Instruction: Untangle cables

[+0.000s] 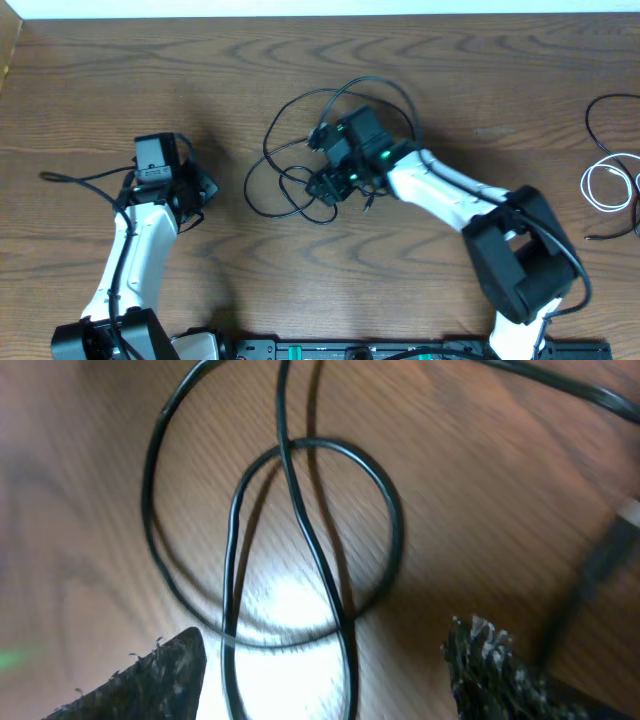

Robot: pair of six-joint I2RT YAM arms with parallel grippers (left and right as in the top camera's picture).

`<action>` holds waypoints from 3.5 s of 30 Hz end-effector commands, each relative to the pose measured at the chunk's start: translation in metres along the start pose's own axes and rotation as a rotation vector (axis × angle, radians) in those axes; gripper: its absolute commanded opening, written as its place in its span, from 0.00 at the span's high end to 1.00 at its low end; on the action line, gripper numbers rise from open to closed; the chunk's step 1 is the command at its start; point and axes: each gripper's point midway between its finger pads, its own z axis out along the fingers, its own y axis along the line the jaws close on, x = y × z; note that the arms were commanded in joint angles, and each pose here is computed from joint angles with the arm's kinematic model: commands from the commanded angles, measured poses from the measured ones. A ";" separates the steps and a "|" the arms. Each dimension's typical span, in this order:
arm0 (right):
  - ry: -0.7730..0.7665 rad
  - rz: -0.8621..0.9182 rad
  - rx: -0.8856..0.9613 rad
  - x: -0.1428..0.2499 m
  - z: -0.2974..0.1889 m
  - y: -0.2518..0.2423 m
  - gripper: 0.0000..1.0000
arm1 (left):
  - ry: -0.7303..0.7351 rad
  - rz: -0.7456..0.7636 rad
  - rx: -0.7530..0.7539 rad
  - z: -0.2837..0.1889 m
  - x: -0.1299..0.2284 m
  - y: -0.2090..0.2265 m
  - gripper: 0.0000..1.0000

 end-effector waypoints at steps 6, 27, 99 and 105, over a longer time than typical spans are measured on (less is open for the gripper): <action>0.052 -0.073 0.228 0.017 0.041 0.003 0.27 | 0.002 -0.040 0.016 -0.003 -0.003 0.003 0.90; -0.038 0.110 0.790 0.006 -0.015 -0.067 0.99 | 0.012 -0.041 0.010 -0.003 0.000 0.005 0.90; 0.013 0.571 0.700 0.106 -0.310 -0.204 0.01 | 0.059 0.614 0.000 -0.033 0.043 -0.068 0.22; 0.045 0.636 0.610 0.112 -0.300 -0.176 0.01 | 0.192 0.626 -0.089 -0.068 0.062 -0.043 0.14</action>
